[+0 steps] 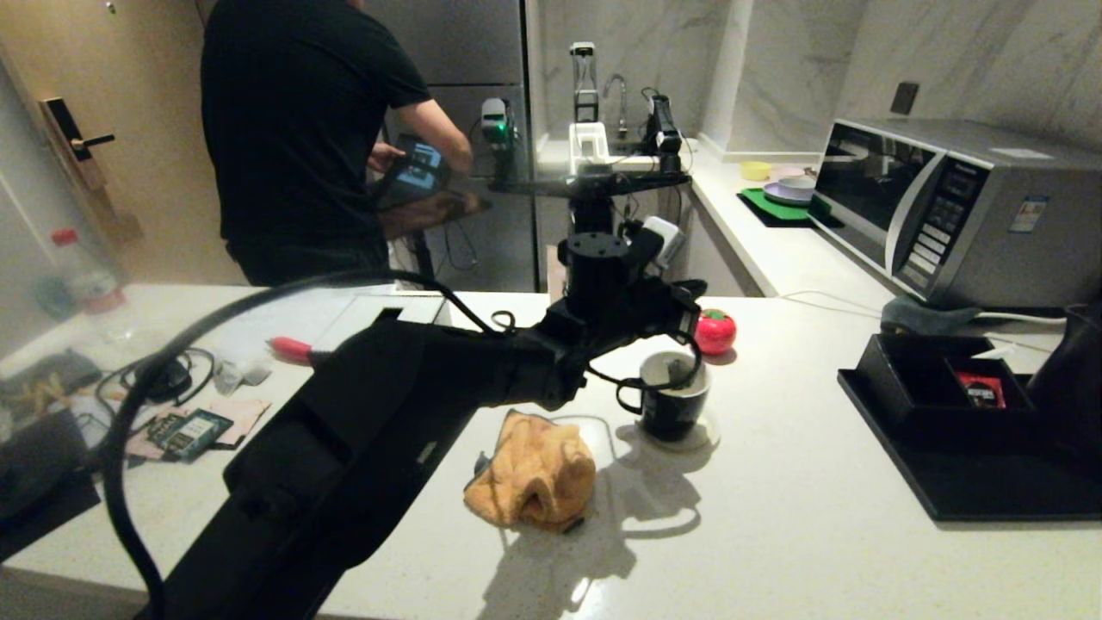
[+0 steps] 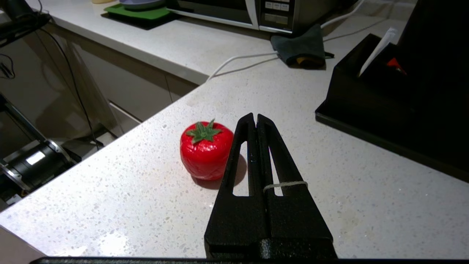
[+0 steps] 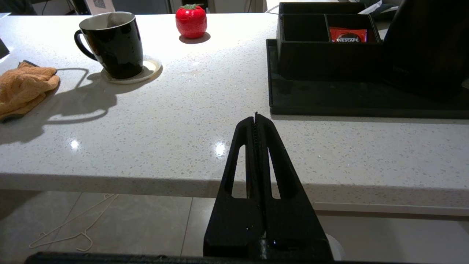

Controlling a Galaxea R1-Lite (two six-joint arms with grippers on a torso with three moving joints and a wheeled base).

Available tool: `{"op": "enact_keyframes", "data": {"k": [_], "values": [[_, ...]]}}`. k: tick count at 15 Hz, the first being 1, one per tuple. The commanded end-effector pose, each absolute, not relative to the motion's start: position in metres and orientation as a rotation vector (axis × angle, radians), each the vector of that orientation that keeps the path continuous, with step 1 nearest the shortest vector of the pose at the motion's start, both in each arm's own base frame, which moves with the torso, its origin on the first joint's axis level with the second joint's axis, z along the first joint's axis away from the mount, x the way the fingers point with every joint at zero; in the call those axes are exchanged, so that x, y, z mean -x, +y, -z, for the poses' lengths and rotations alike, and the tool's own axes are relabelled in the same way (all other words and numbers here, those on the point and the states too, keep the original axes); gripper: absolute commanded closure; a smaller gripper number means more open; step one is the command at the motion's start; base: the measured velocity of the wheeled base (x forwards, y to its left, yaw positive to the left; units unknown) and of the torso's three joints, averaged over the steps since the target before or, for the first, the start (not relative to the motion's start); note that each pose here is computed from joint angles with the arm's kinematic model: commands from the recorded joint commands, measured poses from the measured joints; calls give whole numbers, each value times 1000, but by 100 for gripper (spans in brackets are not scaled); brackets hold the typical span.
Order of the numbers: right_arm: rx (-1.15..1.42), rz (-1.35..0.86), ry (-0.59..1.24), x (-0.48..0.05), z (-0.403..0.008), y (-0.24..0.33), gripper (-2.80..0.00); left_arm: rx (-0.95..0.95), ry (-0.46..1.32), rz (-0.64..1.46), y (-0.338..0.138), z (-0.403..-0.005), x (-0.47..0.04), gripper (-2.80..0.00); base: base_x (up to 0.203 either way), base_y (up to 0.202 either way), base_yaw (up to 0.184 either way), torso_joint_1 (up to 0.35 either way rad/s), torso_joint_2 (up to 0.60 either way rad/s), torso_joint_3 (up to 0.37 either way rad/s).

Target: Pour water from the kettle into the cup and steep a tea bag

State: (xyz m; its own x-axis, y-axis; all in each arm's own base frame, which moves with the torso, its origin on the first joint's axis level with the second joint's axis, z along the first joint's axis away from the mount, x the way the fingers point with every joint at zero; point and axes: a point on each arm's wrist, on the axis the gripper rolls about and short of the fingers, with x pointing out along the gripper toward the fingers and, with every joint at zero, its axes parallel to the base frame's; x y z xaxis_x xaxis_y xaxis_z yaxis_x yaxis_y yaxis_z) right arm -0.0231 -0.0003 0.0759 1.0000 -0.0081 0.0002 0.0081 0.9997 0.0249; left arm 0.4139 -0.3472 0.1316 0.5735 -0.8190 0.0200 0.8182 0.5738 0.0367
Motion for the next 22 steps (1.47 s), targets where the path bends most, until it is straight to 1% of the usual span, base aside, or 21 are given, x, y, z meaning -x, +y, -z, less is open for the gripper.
{"op": "enact_keyframes", "data": {"k": [1,4,6,8,18,22], "values": [[-25,8,1,23,-76,0,0,-31,-4,961,-351,-107,-418,0,0,0,0,0,0,0],[-25,8,1,23,-76,0,0,-32,3,965,-354,-92,-420,0,0,0,0,0,0,0],[-25,7,1,23,-76,0,0,-33,5,967,-355,-89,-419,0,0,0,0,0,0,0],[-25,7,1,23,-76,0,0,-30,-9,966,-355,-96,-419,0,0,0,0,0,0,0],[-25,8,1,23,-76,0,0,-5,-133,959,-342,-173,-404,0,0,0,0,0,0,0],[-25,8,1,23,-76,0,0,-3,-140,958,-341,-177,-403,0,0,0,0,0,0,0]]}}
